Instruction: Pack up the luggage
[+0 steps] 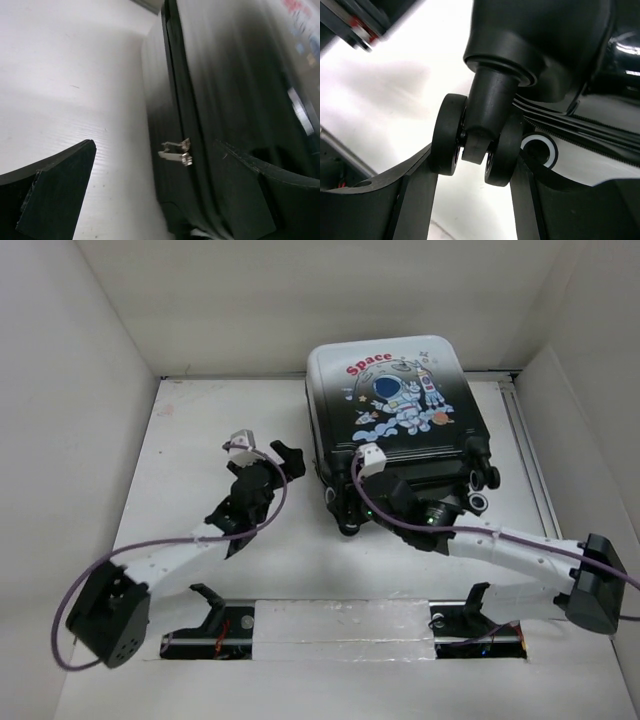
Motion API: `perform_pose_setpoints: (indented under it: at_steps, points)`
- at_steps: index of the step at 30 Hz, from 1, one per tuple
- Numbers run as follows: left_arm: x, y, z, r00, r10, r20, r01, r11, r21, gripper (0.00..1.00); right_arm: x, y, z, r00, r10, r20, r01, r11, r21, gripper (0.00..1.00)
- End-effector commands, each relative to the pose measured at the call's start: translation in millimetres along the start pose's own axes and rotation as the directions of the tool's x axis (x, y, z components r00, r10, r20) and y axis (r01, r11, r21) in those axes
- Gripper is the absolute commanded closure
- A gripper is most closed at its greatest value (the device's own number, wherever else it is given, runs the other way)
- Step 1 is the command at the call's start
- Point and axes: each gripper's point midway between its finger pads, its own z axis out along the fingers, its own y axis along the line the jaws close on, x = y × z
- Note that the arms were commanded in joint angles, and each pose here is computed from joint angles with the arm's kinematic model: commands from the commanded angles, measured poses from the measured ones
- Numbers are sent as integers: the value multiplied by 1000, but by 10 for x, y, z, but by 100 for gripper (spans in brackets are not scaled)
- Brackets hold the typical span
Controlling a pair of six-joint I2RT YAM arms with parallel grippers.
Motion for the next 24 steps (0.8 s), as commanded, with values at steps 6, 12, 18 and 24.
perform_pose_setpoints:
  at_steps: [6,12,18,24]
  points:
    - [-1133,181,-735,941,-179,288,199,979,-40,0,-3,1563,-441,990,-138,17,128,861,-491,60]
    - [-1418,6,-1067,919,-232,320,213,973,93,0,-217,1403,-663,989,-134,56,146,900,-412,0]
    - [-1346,-252,-1195,937,-236,257,170,952,256,0,-627,1055,-1129,982,-107,153,151,936,-317,0]
    - [-1256,-341,-1226,950,-233,209,162,937,308,0,-813,643,-1480,968,-29,250,90,967,-238,0]
